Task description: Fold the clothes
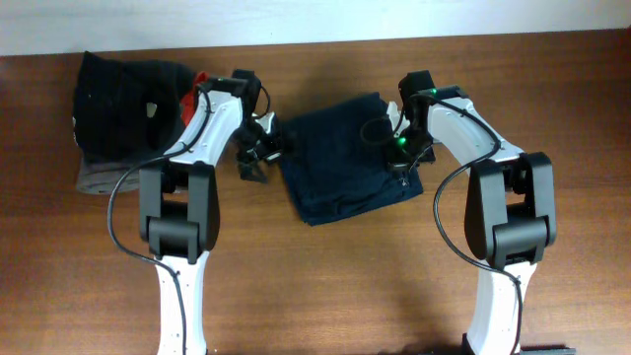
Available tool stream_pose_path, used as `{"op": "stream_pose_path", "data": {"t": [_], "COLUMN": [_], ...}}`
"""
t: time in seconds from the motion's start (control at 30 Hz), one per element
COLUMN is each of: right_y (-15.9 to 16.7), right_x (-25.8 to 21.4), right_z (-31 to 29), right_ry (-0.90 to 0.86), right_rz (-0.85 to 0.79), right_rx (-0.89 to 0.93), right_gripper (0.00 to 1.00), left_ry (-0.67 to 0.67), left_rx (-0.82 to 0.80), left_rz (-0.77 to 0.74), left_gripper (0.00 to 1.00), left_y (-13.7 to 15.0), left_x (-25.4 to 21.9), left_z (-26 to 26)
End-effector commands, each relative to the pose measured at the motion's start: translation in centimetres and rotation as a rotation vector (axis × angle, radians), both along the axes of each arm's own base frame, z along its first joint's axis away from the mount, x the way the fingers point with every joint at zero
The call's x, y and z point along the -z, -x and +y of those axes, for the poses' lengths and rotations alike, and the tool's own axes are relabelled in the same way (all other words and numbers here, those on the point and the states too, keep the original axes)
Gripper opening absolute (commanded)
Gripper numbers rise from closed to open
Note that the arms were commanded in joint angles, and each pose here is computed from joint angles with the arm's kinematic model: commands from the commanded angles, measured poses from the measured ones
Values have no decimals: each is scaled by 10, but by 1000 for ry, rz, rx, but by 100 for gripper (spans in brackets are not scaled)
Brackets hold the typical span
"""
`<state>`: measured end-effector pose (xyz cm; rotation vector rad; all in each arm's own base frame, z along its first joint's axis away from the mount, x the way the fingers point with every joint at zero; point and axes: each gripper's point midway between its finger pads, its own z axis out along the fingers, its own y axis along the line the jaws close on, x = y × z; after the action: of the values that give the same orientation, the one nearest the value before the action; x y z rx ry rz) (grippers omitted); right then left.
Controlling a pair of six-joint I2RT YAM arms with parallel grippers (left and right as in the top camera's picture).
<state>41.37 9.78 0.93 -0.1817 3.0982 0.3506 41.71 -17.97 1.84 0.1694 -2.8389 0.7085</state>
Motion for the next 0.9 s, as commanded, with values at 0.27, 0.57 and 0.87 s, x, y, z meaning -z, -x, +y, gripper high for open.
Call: {"op": "stream_pose_path", "data": {"t": [0.27, 0.57, 0.87], "right_y": [21, 22, 23], "right_x": [26, 26, 26], "right_z": [-7, -4, -4], "right_ry": [38, 21, 21], "right_rz": [91, 96, 97], "right_rx": [11, 11, 11], "right_gripper": [4, 4, 4], "left_ry": [136, 118, -79], "left_rx": [-81, -80, -141], "left_rz": [176, 188, 160], "left_gripper": [99, 87, 97], "left_y": [55, 58, 49], "left_x": [69, 70, 50], "left_z": [-69, -67, 8]}}
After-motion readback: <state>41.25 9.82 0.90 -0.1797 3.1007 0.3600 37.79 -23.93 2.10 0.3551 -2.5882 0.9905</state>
